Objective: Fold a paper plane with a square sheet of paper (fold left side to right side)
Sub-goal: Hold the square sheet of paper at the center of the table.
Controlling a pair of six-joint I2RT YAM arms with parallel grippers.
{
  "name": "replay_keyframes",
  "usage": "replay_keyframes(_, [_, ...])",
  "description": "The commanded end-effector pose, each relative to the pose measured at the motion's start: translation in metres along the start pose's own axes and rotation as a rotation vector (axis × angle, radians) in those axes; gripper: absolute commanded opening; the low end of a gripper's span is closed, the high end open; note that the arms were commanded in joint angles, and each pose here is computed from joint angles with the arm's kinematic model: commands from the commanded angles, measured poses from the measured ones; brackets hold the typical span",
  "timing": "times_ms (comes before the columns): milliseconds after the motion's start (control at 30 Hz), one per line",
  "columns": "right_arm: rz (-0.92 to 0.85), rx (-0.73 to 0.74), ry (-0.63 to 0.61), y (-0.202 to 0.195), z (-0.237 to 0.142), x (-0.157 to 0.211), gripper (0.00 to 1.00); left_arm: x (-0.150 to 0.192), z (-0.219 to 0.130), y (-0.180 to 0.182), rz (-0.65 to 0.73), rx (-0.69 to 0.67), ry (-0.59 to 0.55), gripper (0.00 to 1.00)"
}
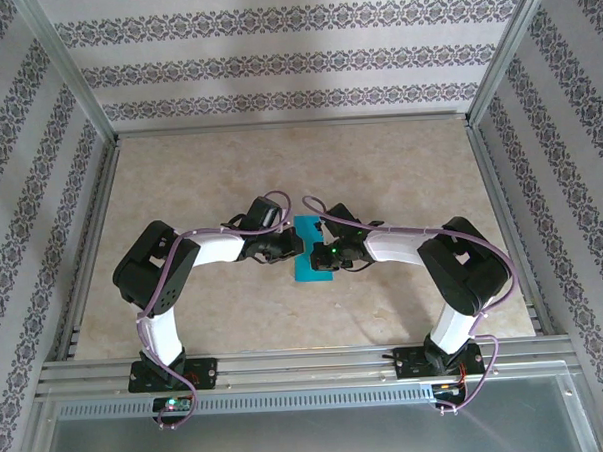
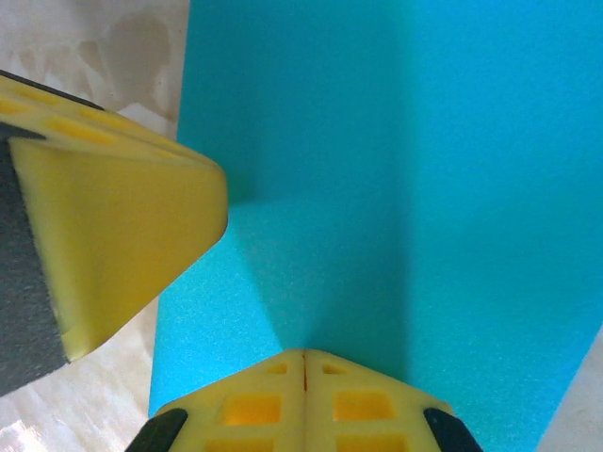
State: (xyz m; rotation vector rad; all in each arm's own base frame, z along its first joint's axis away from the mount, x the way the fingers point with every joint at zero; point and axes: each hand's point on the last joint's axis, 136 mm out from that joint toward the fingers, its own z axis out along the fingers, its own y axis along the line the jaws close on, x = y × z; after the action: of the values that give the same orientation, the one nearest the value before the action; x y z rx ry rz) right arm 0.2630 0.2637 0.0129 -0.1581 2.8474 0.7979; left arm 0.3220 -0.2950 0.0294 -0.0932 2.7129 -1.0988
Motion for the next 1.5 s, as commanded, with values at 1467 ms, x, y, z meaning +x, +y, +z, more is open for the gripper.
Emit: replay_keyframes(1467, [0.17,-0.03,0.012,-0.025,0.025,-0.061,0.0,-0.002,-0.008,-0.028,0.054,-0.012,0.012,0.04])
